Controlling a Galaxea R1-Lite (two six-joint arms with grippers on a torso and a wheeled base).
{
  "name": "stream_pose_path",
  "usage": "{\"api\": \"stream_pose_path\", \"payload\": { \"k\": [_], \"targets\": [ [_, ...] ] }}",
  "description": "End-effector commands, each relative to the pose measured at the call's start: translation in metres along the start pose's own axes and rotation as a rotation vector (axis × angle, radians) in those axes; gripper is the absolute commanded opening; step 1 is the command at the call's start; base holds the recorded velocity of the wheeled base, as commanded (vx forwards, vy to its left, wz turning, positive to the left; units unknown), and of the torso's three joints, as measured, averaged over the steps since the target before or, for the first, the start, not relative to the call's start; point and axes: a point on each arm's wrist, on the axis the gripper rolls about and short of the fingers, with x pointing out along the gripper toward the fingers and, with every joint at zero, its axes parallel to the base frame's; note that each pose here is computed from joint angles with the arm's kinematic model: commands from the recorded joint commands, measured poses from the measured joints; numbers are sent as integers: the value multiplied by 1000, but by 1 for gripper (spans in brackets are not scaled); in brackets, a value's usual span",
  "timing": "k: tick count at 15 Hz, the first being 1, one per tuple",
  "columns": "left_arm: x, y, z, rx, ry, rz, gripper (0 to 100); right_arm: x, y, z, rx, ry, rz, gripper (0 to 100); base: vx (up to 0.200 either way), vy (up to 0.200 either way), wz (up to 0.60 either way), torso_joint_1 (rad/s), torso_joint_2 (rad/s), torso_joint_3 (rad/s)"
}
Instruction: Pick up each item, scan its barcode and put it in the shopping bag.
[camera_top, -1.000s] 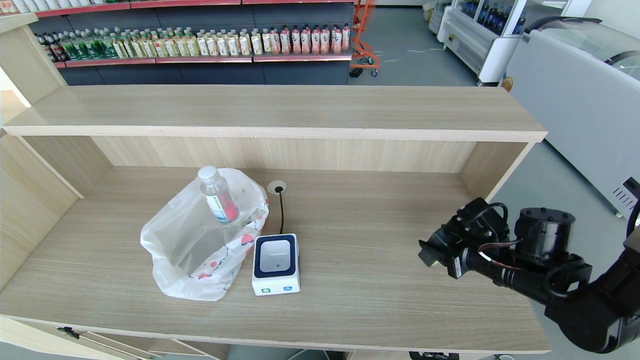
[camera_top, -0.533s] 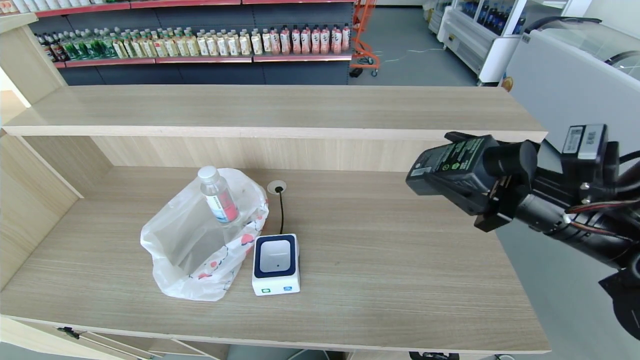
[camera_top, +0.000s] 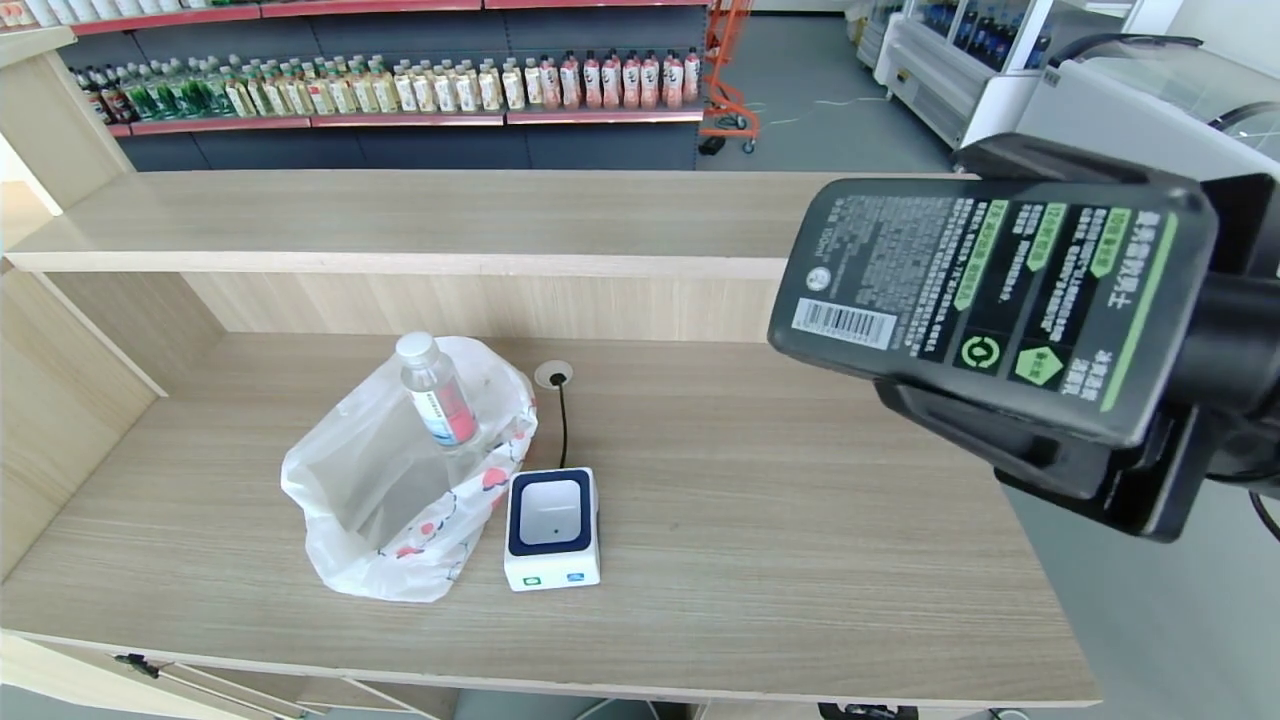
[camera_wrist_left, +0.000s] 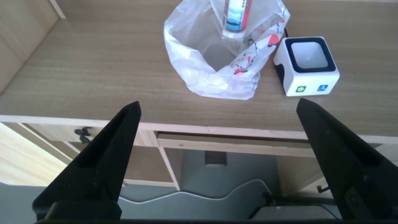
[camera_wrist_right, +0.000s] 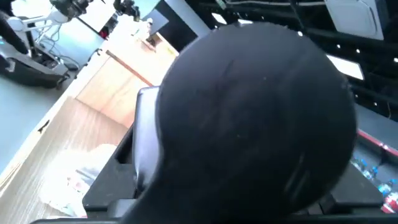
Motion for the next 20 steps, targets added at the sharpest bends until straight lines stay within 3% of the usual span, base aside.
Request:
{"api": "stream_pose_path", "payload": {
  "k": [1,2,11,20],
  "targets": [
    [0,0,0,0,2,0,100,6,2,19,-2,-67,9,0,0,0,0,0,0,0],
    [0,0,0,0,-1,0,100,11,1,29,-8,-107,8,0,0,0,0,0,0,0],
    [0,0,0,0,2,0,100,20,7,39,21,-165,28,0,0,0,0,0,0,0],
    [0,0,0,0,2,0,100,11,23,44,51,-158,62,0,0,0,0,0,0,0]
  ]
}}
